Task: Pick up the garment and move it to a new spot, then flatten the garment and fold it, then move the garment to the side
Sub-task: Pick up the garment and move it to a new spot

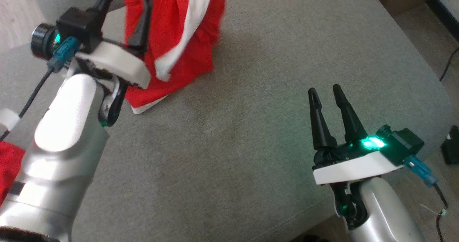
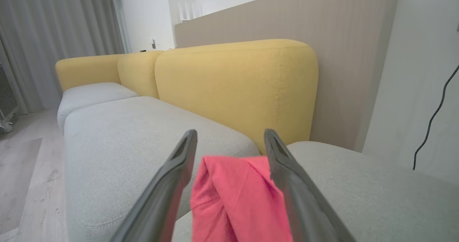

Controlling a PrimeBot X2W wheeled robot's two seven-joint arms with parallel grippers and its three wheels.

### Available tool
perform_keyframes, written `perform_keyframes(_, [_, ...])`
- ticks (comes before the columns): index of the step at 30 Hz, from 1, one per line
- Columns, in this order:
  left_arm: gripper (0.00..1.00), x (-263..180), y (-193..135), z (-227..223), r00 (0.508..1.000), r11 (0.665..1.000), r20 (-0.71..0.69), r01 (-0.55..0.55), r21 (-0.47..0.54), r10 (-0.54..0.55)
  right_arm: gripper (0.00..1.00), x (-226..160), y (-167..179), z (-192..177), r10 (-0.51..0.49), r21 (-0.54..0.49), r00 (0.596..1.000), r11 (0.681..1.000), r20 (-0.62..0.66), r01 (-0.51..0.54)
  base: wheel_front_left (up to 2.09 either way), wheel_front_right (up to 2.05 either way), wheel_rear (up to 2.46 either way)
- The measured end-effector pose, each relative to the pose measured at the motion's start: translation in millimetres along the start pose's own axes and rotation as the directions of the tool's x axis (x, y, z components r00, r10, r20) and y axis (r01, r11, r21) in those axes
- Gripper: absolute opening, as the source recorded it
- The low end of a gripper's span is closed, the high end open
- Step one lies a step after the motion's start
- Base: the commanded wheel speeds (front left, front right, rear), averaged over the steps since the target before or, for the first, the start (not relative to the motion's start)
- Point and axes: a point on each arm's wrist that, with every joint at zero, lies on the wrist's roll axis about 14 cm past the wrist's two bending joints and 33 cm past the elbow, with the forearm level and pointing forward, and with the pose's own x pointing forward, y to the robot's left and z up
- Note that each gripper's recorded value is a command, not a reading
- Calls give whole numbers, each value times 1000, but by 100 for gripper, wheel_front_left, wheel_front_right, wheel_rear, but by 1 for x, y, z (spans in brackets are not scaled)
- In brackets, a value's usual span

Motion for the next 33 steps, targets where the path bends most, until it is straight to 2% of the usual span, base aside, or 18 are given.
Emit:
perform_keyframes(3, [100, -5, 15, -16, 999, 999, -4, -39, 11, 39, 100, 2, -1, -2, -4, 0, 1000, 1000, -6, 4, 0, 0, 0])
perform_keyframes(8, [100, -30, 44, -12, 992, 992, 42, -122, 13, 121, 100, 12, 9, -6, 35, -9, 999, 999, -11, -36, 0, 0, 0])
perform_keyframes(16, [100, -119, 71, -31, 958, 958, 10, -286, -25, 286, 100, 24, 40, -16, 141, -44, 990, 989, -32, -142, 0, 0, 0])
perform_keyframes(21, [100, -187, 66, -50, 920, 919, -40, -391, -55, 390, 100, 20, 59, -31, 198, -47, 978, 978, -73, -201, 0, 0, 0])
perform_keyframes(25, [100, -232, 53, -60, 877, 869, -59, -481, -111, 478, 100, 18, 70, -37, 230, -52, 969, 971, -93, -235, 0, 0, 0])
perform_keyframes(29, [100, -261, 42, -67, 841, 827, -77, -541, -151, 536, 100, 17, 76, -47, 249, -63, 960, 964, -124, -258, 0, 0, 0])
perform_keyframes(33, [100, -273, 45, -65, 824, 812, -67, -566, -145, 562, 100, 22, 81, -53, 262, -71, 955, 959, -139, -274, 0, 0, 0])
